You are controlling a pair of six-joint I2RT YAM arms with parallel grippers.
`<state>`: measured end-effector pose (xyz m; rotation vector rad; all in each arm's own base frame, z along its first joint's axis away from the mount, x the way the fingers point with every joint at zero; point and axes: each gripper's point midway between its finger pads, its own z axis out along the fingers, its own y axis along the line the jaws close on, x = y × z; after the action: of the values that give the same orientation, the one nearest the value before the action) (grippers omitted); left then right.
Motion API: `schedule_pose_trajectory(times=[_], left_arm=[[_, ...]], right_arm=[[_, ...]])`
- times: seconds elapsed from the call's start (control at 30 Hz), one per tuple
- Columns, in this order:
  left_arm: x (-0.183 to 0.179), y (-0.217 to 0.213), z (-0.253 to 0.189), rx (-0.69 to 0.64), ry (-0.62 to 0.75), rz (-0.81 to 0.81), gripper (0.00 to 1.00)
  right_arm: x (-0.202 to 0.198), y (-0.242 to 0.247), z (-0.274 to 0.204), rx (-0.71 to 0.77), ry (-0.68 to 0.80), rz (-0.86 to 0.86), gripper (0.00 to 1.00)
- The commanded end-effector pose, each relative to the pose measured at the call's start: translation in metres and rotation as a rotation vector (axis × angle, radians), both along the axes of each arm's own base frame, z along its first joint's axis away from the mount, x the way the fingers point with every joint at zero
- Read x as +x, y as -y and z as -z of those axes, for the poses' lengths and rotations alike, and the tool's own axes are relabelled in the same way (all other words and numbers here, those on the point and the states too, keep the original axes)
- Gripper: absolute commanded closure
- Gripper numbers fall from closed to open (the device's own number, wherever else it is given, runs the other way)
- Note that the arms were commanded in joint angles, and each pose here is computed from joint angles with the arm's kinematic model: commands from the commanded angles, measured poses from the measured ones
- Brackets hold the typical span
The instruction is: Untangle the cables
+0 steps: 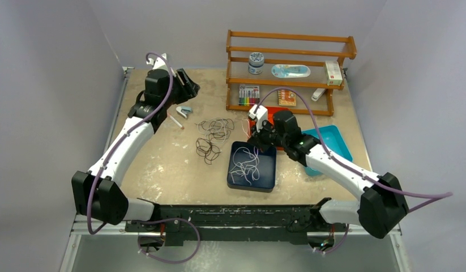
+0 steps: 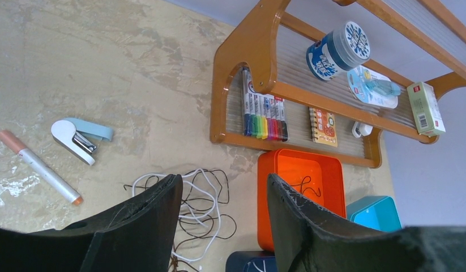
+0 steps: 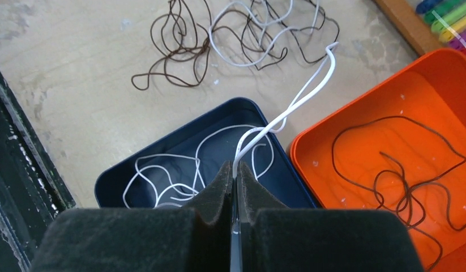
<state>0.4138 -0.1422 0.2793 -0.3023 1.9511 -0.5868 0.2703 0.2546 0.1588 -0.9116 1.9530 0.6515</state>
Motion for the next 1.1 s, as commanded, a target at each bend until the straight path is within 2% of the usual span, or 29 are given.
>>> schedule_pose_trajectory(times=[0.0, 0.2, 0.37, 0.7, 0.87, 1.07], left_arm=[[0.003, 0.001, -0.011, -0.012, 0.040, -0.008, 0.44], [0.004, -0.001, -0.011, -0.003, 0.040, -0.011, 0.44], [0.004, -0.001, -0.006, 0.006, 0.031, -0.010, 0.44], [0.005, 0.004, -0.002, 0.000, 0.022, 0.015, 0.44], [0.006, 0.006, 0.001, -0.008, 0.017, 0.021, 0.44], [0.005, 0.005, 0.005, -0.007, 0.010, 0.021, 0.44]], right_arm=[[-0.001, 0.002, 0.019, -0.059, -0.031, 0.018, 0.96], [-0.015, -0.017, 0.025, -0.061, -0.106, -0.051, 0.96], [-0.021, -0.018, 0.037, -0.118, -0.214, 0.015, 1.00], [-0.070, -0.023, 0.070, -0.198, -0.384, 0.020, 1.00], [-0.074, -0.016, 0.077, -0.228, -0.420, 0.068, 1.00], [-0.075, -0.006, 0.105, -0.331, -0.495, 0.133, 0.96]])
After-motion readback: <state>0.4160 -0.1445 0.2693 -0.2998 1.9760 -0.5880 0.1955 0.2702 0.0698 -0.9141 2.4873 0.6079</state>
